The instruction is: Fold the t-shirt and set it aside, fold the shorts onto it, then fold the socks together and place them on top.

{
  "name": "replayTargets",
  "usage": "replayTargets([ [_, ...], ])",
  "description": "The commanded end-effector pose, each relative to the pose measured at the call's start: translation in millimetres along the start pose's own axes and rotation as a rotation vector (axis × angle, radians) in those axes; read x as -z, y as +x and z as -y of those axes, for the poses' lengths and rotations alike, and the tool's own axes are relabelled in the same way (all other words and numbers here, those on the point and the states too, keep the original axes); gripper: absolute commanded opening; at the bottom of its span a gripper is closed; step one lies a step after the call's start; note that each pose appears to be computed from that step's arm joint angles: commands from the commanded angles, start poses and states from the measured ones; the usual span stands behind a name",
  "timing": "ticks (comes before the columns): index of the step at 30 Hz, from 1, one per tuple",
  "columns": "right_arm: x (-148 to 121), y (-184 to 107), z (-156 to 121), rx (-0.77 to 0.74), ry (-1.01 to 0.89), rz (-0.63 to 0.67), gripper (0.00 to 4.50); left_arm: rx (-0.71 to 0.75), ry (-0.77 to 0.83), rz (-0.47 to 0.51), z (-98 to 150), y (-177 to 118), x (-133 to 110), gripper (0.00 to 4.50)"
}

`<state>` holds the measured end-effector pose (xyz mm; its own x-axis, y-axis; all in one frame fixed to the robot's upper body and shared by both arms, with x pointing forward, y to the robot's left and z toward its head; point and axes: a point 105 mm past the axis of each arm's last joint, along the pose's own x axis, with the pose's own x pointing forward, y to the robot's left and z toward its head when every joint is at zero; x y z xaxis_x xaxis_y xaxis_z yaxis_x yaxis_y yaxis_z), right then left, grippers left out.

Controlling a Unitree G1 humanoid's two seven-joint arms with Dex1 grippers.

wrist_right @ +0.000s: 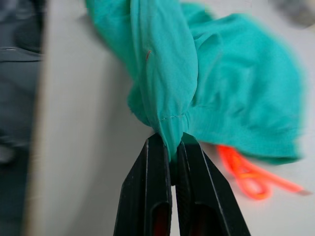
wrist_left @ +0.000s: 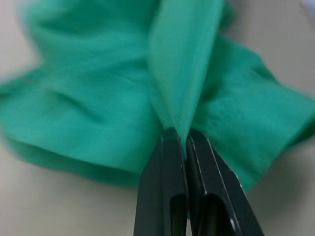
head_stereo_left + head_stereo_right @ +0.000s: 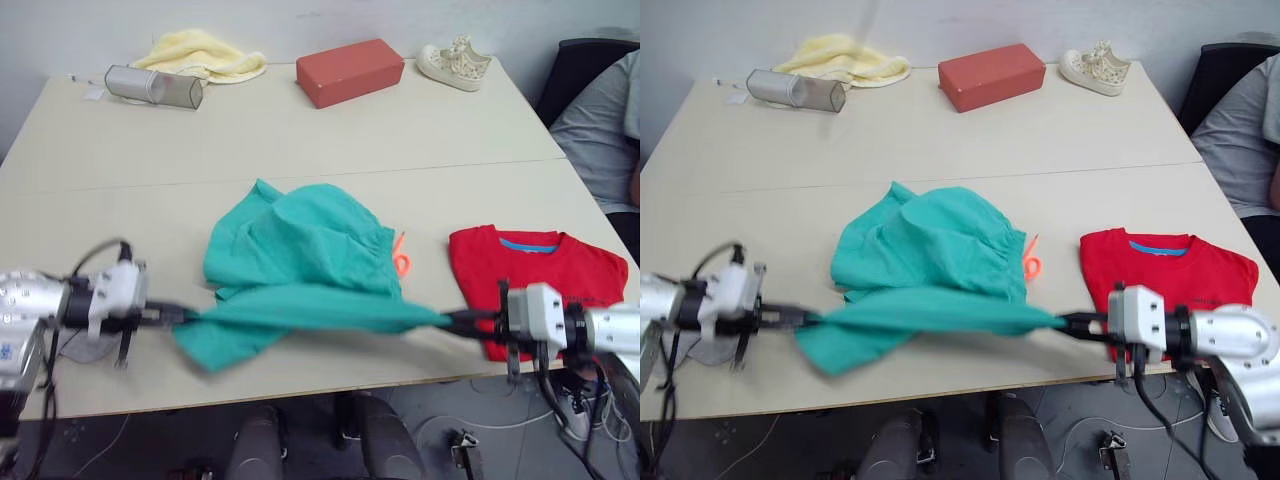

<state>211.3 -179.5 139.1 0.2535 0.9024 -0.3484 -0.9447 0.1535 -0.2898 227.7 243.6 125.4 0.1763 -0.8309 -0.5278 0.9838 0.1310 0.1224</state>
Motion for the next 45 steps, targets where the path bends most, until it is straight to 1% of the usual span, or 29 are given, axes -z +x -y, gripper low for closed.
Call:
replayTargets([
  [1,7,-10,-12,-0.076,0.081,-0.099,0.00,0.049,-0.073,-0.005,16,2,-6,0.02],
  [3,5,-9,-14,-0.096,0.096,-0.104,0.00,0.040,-0.079,0.027,14,8,-12,0.02],
  [5,1,-6,-10,-0.098,0.077,-0.094,0.00,-0.001,-0.092,0.089,4,11,-24,0.02],
  [7,-14,-1,8,-0.058,0.019,-0.050,0.00,-0.105,-0.084,0.171,-24,8,-43,0.02],
  [9,-36,2,42,0.030,-0.082,-0.001,0.00,-0.248,-0.048,0.236,-62,-2,-65,0.02],
  [11,-66,-3,94,0.200,-0.225,0.032,0.00,-0.440,0.039,0.260,-107,-18,-88,0.02],
  [13,-109,-17,152,0.441,-0.396,0.084,0.00,-0.636,0.121,0.295,-150,-40,-118,0.02],
  [14,-138,-29,181,0.591,-0.492,0.125,0.00,-0.787,0.163,0.313,-174,-58,-137,0.02],
  [15,-164,-40,202,0.718,-0.578,0.158,0.00,-0.917,0.206,0.329,-192,-74,-154,0.02],
  [16,-192,-54,221,0.850,-0.646,0.192,0.00,-1.067,0.253,0.369,-206,-95,-176,0.02],
  [17,-220,-70,232,0.971,-0.722,0.241,0.00,-1.236,0.314,0.432,-214,-123,-204,0.02],
  [18,-242,-83,238,1.065,-0.789,0.274,0.00,-1.359,0.360,0.506,-213,-146,-229,0.02],
  [19,-260,-91,240,1.120,-0.841,0.310,0.00,-1.479,0.439,0.593,-205,-171,-256,0.02],
  [21,-277,-99,238,1.173,-0.944,0.337,0.00,-1.597,0.569,0.676,-188,-198,-288,0.02],
  [22,-279,-98,237,1.165,-0.973,0.338,0.00,-1.649,0.640,0.705,-178,-208,-301,0.02],
  [24,-278,-97,235,1.160,-1.016,0.333,0.00,-1.686,0.722,0.729,-167,-216,-313,0.02],
  [26,-254,-90,238,1.111,-0.978,0.301,0.00,-1.698,0.831,0.715,-156,-218,-319,0.02],
  [29,-220,-80,239,1.057,-0.908,0.270,0.00,-1.670,0.933,0.662,-152,-210,-314,0.02],
  [31,-182,-60,232,0.934,-0.808,0.246,0.00,-1.578,0.968,0.554,-160,-187,-292,0.02],
  [32,-146,-41,218,0.813,-0.721,0.203,0.00,-1.511,0.954,0.496,-167,-168,-264,0.02],
  [33,-121,-29,204,0.724,-0.656,0.179,0.00,-1.466,0.942,0.461,-169,-156,-245,0.02],
  [34,-79,-11,178,0.587,-0.567,0.113,0.00,-1.340,0.945,0.371,-167,-124,-209,0.02],
  [35,-53,0,155,0.492,-0.499,0.076,0.00,-1.245,0.943,0.317,-161,-102,-184,0.02],
  [36,-31,7,133,0.416,-0.438,0.029,0.00,-1.171,0.908,0.294,-152,-83,-162,0.02],
  [38,-10,9,106,0.361,-0.363,-0.007,0.00,-1.038,0.876,0.249,-129,-56,-134,0.02],
  [40,8,7,87,0.344,-0.311,-0.047,0.00,-0.919,0.837,0.197,-103,-37,-109,0.02],
  [41,16,5,78,0.329,-0.287,-0.069,0.00,-0.846,0.831,0.150,-90,-28,-95,0.02],
  [43,24,1,68,0.320,-0.262,-0.092,0.00,-0.727,0.787,0.077,-69,-16,-69,0.02],
  [45,27,0,57,0.296,-0.251,-0.101,0.00,-0.664,0.726,0.032,-59,-13,-52,0.02],
])
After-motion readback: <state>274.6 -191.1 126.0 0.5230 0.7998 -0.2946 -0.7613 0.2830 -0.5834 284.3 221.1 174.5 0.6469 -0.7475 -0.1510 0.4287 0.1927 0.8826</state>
